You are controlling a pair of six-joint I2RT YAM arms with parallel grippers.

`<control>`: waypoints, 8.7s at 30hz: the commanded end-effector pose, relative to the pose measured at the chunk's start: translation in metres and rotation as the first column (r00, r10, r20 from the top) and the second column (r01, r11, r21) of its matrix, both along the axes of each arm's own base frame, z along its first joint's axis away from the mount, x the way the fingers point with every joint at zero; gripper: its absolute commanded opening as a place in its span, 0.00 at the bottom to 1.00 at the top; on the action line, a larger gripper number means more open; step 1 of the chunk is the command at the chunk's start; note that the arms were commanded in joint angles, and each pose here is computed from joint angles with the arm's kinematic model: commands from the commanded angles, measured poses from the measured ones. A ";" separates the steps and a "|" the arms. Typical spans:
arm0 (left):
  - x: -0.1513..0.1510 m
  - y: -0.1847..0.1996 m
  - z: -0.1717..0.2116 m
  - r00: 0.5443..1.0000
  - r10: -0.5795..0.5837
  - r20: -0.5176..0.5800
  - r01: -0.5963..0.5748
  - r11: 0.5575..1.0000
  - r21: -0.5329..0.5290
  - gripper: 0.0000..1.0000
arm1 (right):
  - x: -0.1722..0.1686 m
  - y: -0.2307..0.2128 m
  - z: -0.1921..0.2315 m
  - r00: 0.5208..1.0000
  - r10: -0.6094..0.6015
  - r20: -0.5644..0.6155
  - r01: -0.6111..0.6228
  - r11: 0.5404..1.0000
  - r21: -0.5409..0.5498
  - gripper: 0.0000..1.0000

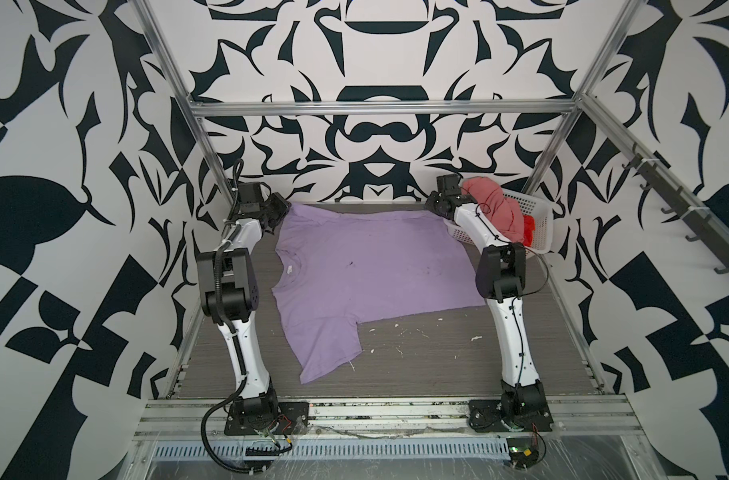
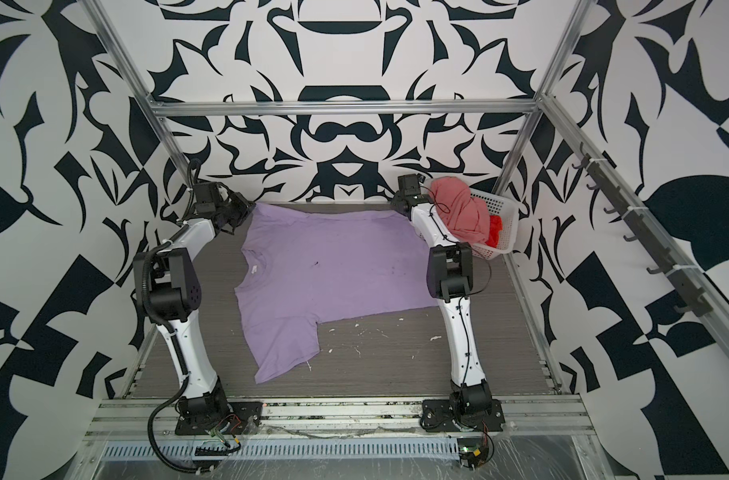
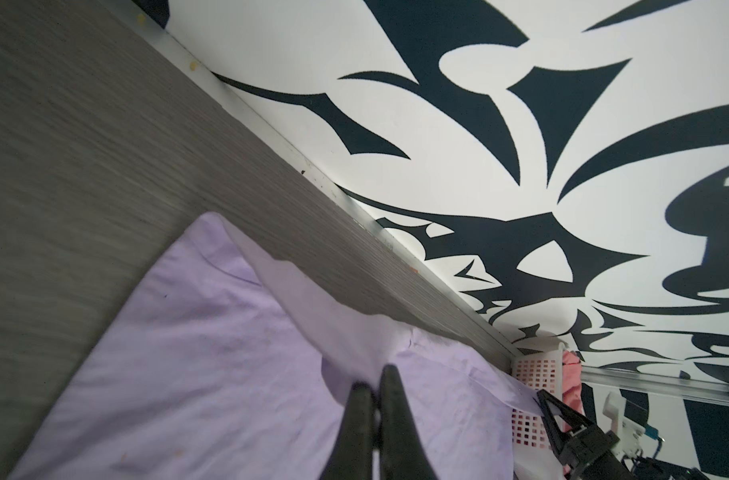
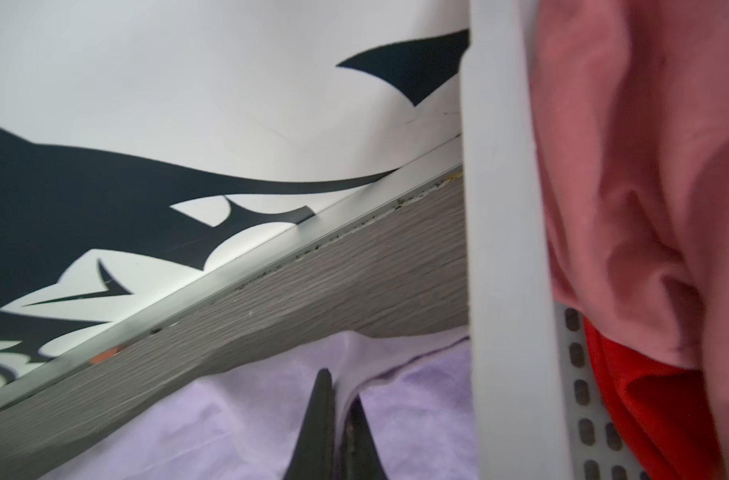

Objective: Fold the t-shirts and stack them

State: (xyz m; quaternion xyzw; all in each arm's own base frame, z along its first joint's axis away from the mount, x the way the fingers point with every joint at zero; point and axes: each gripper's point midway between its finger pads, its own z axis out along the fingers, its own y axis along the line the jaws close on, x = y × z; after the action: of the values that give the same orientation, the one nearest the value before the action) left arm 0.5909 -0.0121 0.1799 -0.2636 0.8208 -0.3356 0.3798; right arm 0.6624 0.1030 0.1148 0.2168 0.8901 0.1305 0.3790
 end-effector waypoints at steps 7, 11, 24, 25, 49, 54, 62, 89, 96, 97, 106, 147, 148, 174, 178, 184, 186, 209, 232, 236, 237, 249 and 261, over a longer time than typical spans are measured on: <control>-0.077 0.000 -0.012 0.985 -0.028 -0.173 0.031 0.999 0.015 0.00 | -0.025 -0.030 0.021 0.981 0.170 -0.097 -0.156 0.979 0.133 0.00; -0.096 0.009 -0.044 0.966 0.022 -0.257 -0.011 0.999 0.047 0.00 | -0.036 -0.036 0.003 0.973 0.167 -0.157 -0.155 0.984 0.090 0.00; -0.128 0.014 -0.088 0.915 0.086 -0.395 -0.070 0.996 0.054 0.00 | -0.053 -0.045 -0.027 0.951 0.151 -0.269 -0.169 0.984 -0.047 0.00; -0.130 0.016 -0.090 0.909 0.099 -0.406 -0.080 0.995 0.062 0.00 | -0.053 -0.047 -0.027 0.952 0.145 -0.269 -0.166 0.985 -0.054 0.00; -0.180 0.020 -0.057 0.876 0.210 -0.434 -0.137 0.972 0.194 0.43 | -0.049 -0.076 0.090 0.997 -0.046 -0.061 0.033 0.980 -0.197 0.29; -0.200 -0.023 -0.056 0.886 0.121 -0.447 -0.069 0.989 0.132 0.44 | -0.062 -0.014 0.087 0.993 0.082 -0.080 -0.093 0.985 -0.143 0.29; -0.262 -0.079 -0.097 0.838 0.060 -0.543 -0.043 0.998 0.043 0.46 | -0.124 0.053 0.031 0.974 0.159 -0.158 -0.161 0.987 0.005 0.29; -0.302 0.047 -0.174 0.666 0.224 -0.712 -0.148 0.975 0.168 0.42 | -0.350 0.041 -0.101 0.871 -0.024 -0.490 0.039 0.999 0.019 0.27; -0.318 0.060 -0.171 0.650 0.257 -0.715 -0.170 0.966 0.193 0.42 | -0.352 0.030 -0.085 0.899 -0.084 -0.430 0.104 0.994 0.021 0.29; -0.311 0.059 -0.163 0.677 0.252 -0.692 -0.171 0.968 0.185 0.42 | -0.347 0.031 -0.078 0.909 -0.083 -0.408 0.101 0.995 0.024 0.30; -0.209 0.063 -0.042 0.934 0.117 -0.338 -0.065 0.985 0.163 0.55 | -0.271 0.027 0.019 0.982 -0.143 -0.122 0.138 0.989 -0.045 0.40; -0.083 0.008 -0.114 0.943 -0.085 -0.322 0.088 0.996 -0.008 0.04 | -0.160 -0.030 -0.054 0.899 -0.371 -0.232 0.341 0.927 -0.157 0.56; -0.083 0.008 -0.113 0.943 -0.085 -0.322 0.086 0.996 -0.010 0.02 | -0.159 -0.032 -0.053 0.899 -0.374 -0.230 0.338 0.924 -0.179 0.56; -0.082 0.005 -0.110 0.948 -0.068 -0.312 0.054 0.997 -0.053 0.00 | -0.151 -0.033 -0.076 0.914 -0.294 -0.278 0.249 0.950 -0.187 0.42; -0.081 0.005 -0.108 0.950 -0.068 -0.306 0.053 0.997 -0.057 0.01 | -0.162 -0.041 -0.079 0.897 -0.318 -0.306 0.252 0.938 -0.237 0.48; -0.081 0.005 -0.109 0.950 -0.064 -0.307 0.047 0.997 -0.064 0.01 | -0.157 -0.028 -0.095 0.913 -0.259 -0.316 0.212 0.961 -0.177 0.37; -0.081 0.004 -0.107 0.951 -0.063 -0.304 0.045 0.997 -0.066 0.01 | -0.156 -0.030 -0.092 0.913 -0.272 -0.304 0.220 0.956 -0.195 0.30; -0.085 0.003 -0.106 0.952 -0.062 -0.300 0.040 0.996 -0.081 0.01 | -0.171 -0.079 -0.052 0.900 -0.290 -0.324 0.074 0.836 -0.544 0.34; -0.088 0.001 -0.108 0.953 -0.067 -0.296 0.043 0.995 -0.086 0.00 | -0.150 -0.015 -0.026 0.962 -0.177 -0.208 0.078 0.909 -0.410 0.44; -0.088 0.001 -0.107 0.952 -0.069 -0.297 0.045 0.995 -0.088 0.00 | -0.146 -0.032 -0.032 0.953 -0.198 -0.228 0.095 0.914 -0.394 0.46; -0.088 0.001 -0.107 0.952 -0.070 -0.296 0.045 0.995 -0.088 0.00 | -0.145 -0.036 -0.037 0.950 -0.196 -0.241 0.095 0.923 -0.374 0.46; -0.089 0.001 -0.109 0.951 -0.066 -0.303 0.042 0.995 -0.087 0.01 | -0.152 -0.035 -0.069 0.927 -0.144 -0.347 0.030 0.948 -0.316 0.48; -0.106 0.007 -0.133 0.923 -0.026 -0.383 0.002 0.998 -0.064 0.00 | -0.157 -0.022 -0.028 0.977 -0.053 -0.209 -0.020 0.943 -0.331 0.50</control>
State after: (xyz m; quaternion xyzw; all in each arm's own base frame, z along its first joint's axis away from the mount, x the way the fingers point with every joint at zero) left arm 0.4952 -0.0094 0.0511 -0.3152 0.8681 -0.3193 0.2125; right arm 0.4924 0.0606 0.0445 0.2045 0.9425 -0.0702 0.2547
